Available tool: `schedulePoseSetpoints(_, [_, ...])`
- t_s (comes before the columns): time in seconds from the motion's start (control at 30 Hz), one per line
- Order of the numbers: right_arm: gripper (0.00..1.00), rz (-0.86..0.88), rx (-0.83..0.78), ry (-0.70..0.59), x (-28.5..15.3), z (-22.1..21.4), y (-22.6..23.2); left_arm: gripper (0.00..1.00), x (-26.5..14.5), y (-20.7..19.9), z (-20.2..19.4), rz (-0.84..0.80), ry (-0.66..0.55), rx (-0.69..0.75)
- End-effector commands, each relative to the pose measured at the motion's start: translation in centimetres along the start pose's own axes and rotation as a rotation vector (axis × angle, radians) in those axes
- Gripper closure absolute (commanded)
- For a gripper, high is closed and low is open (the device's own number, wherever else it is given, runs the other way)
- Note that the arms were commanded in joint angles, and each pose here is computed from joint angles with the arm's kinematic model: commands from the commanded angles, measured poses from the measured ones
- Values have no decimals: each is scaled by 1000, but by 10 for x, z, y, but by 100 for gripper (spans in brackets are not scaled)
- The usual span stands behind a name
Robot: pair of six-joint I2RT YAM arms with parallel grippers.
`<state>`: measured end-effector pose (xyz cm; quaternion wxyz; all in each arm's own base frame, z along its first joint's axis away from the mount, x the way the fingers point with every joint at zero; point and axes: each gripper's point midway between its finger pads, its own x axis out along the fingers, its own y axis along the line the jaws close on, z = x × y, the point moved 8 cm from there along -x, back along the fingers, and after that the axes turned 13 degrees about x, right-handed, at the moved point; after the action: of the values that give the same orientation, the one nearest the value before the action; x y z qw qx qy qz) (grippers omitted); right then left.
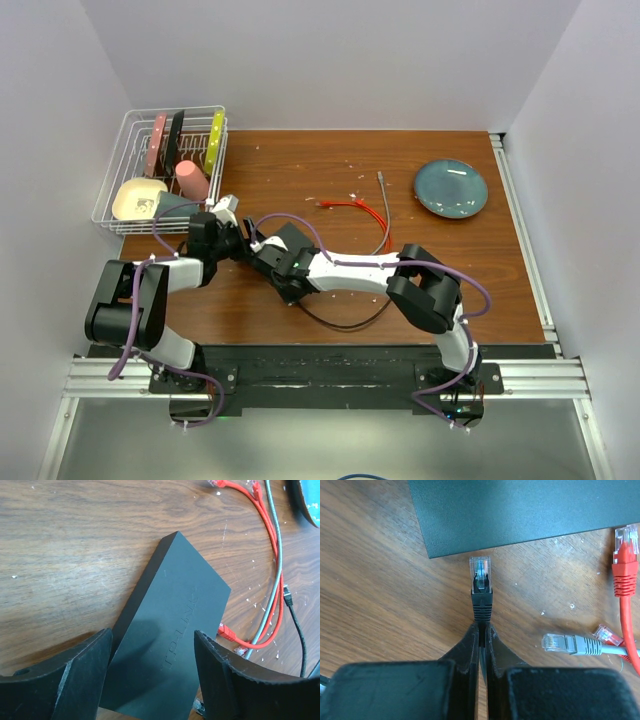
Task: Insert the plug into the switch port
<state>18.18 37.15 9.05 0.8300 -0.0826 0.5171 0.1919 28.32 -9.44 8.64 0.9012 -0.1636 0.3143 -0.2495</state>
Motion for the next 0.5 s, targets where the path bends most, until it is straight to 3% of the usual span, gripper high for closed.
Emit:
schedulePoseSetpoints(0.0, [100, -72, -9, 66, 17, -15, -7, 30, -1, -3, 2, -41, -24, 0])
schedulePoseSetpoints(0.47, [100, -133, -39, 112, 15, -14, -9, 20, -6, -7, 11, -41, -43, 20])
